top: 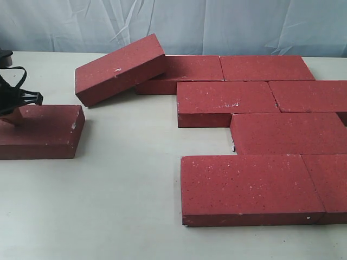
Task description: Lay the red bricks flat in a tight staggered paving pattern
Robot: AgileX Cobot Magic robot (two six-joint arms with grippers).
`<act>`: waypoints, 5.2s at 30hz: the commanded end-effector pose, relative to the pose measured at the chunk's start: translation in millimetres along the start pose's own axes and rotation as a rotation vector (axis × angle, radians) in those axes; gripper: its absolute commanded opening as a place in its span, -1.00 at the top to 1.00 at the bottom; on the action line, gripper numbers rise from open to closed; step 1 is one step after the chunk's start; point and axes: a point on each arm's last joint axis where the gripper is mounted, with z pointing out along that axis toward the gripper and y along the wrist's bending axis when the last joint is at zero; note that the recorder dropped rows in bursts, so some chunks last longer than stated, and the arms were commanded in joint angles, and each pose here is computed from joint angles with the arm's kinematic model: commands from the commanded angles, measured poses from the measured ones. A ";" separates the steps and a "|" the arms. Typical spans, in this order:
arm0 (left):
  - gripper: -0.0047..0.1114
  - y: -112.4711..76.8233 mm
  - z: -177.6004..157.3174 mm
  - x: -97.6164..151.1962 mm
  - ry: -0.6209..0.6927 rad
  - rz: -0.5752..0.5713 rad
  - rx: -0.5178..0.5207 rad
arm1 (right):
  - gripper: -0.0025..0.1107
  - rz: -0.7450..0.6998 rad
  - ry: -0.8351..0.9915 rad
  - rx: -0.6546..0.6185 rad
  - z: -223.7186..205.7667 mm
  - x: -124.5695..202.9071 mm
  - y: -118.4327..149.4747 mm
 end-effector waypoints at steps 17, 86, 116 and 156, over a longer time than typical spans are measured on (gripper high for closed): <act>0.92 -79.5 13.6 10.4 -0.021 -0.087 0.213 | 0.97 -0.008 -0.009 -0.004 0.0 0.6 0.1; 0.92 -8.3 22.8 -15.5 -0.205 0.234 -0.061 | 0.97 -0.006 -0.009 -0.005 0.0 0.6 0.2; 0.92 -54.6 25.4 -7.8 -0.165 0.107 0.108 | 0.97 -0.006 -0.009 -0.005 0.0 0.6 0.2; 0.92 -37.4 -11.2 -4.8 -0.141 0.113 0.106 | 0.97 -0.006 -0.009 -0.005 0.0 0.6 0.2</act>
